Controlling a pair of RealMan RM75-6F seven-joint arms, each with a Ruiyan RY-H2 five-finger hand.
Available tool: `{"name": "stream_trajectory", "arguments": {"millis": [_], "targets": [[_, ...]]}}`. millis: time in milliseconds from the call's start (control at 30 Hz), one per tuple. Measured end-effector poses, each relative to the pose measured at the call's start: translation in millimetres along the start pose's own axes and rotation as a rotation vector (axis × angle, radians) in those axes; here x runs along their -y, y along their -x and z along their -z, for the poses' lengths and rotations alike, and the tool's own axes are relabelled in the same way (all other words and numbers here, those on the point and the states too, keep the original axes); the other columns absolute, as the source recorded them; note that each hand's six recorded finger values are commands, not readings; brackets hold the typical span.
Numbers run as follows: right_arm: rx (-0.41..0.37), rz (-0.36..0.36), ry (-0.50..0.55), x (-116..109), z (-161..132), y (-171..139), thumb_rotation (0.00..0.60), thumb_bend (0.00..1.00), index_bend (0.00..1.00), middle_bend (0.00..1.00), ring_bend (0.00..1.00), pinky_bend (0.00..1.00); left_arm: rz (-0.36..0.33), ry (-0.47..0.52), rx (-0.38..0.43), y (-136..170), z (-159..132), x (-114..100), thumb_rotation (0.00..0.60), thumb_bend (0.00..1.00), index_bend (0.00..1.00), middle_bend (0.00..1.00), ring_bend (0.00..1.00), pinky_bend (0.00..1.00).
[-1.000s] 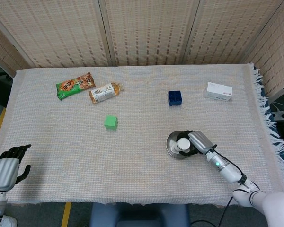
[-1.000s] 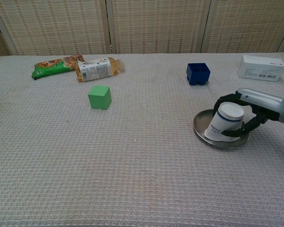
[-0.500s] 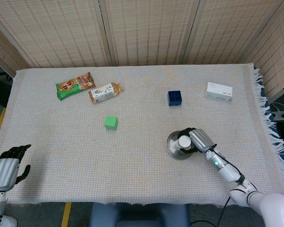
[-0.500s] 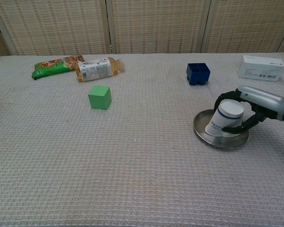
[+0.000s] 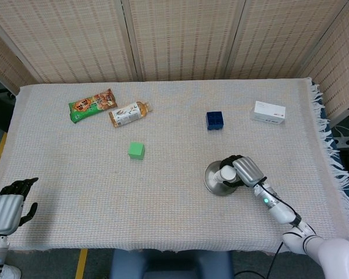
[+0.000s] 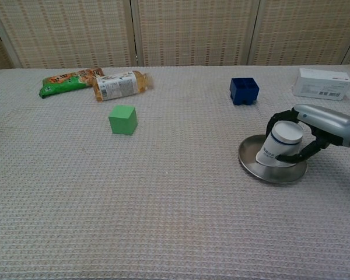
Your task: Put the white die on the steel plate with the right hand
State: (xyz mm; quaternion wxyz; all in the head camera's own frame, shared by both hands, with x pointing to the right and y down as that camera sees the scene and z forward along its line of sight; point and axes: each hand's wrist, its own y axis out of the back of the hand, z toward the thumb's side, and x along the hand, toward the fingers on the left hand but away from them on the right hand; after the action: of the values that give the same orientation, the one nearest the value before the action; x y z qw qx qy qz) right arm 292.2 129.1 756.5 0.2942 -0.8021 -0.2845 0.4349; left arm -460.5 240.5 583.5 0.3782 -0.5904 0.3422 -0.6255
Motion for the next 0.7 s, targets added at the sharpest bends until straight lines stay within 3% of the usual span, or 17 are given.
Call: {"name": "stream_trajectory", "arguments": {"millis": [300,700], "targets": [[-0.007,-0.048,0.111,5,-3,-2,0.6,0.14,0.52,0.48,0.32,0.36,0.001,0.0,0.0,0,0,0,0.6,0.4,0.18,0.22,0.2,0.31],[-0.062,-0.003,0.079,-11,-14,-9,0.6,0.14,0.52,0.48,0.32,0.36,0.0,0.001,-0.001,0,0,0,0.6,0.4,0.18,0.22,0.2,0.31]]}}
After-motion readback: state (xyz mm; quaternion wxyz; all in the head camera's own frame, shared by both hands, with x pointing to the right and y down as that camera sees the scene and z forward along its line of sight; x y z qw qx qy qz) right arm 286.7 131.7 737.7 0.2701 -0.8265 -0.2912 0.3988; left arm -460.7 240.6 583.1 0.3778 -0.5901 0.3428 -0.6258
